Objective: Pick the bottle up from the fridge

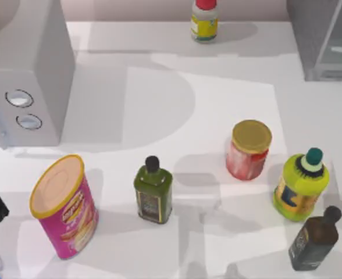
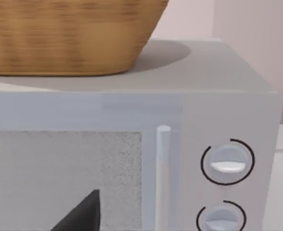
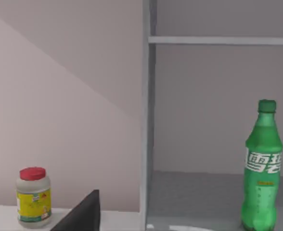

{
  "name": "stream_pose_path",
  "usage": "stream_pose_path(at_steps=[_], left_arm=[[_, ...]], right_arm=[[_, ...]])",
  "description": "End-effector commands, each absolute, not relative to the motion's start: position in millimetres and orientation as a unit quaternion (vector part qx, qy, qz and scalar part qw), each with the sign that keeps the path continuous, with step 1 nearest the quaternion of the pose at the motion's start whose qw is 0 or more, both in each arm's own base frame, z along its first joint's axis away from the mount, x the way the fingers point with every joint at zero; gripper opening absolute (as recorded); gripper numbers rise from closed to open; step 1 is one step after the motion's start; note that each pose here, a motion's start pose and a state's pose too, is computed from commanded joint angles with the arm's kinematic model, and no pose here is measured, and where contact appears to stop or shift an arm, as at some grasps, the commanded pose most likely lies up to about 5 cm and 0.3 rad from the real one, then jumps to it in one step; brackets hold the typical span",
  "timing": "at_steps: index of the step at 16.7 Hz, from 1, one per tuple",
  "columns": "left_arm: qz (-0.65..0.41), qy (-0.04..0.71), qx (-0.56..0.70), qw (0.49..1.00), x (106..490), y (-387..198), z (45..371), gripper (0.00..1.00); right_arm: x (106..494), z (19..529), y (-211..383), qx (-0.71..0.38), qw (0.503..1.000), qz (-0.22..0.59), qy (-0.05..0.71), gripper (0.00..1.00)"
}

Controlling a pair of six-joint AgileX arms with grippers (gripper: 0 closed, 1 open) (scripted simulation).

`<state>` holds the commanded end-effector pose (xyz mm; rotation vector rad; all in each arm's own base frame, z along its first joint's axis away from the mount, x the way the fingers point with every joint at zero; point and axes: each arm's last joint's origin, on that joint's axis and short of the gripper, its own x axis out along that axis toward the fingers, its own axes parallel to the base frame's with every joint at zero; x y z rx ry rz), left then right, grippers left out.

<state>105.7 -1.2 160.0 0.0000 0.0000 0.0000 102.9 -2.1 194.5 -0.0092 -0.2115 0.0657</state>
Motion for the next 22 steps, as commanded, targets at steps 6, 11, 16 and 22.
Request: stream_pose_path(at_steps=[6, 11, 16, 22], left_arm=[[0.0, 0.0, 0.0, 1.0, 106, -1, 160, 1.0], [0.0, 0.0, 0.0, 1.0, 106, -1, 160, 1.0], [0.0, 0.0, 0.0, 1.0, 106, -1, 160, 1.0], [0.0, 0.0, 0.0, 1.0, 106, -1, 160, 1.0]], right_arm=[[120, 245, -12, -0.045, 0.971, 0.066, -0.225, 1.0], [169, 240, -41, -0.076, 0.969, 0.069, -0.224, 1.0], [206, 190, -87, -0.073, 0.985, 0.028, -0.153, 1.0], [207, 124, -105, -0.021, 0.999, -0.004, -0.038, 1.0]])
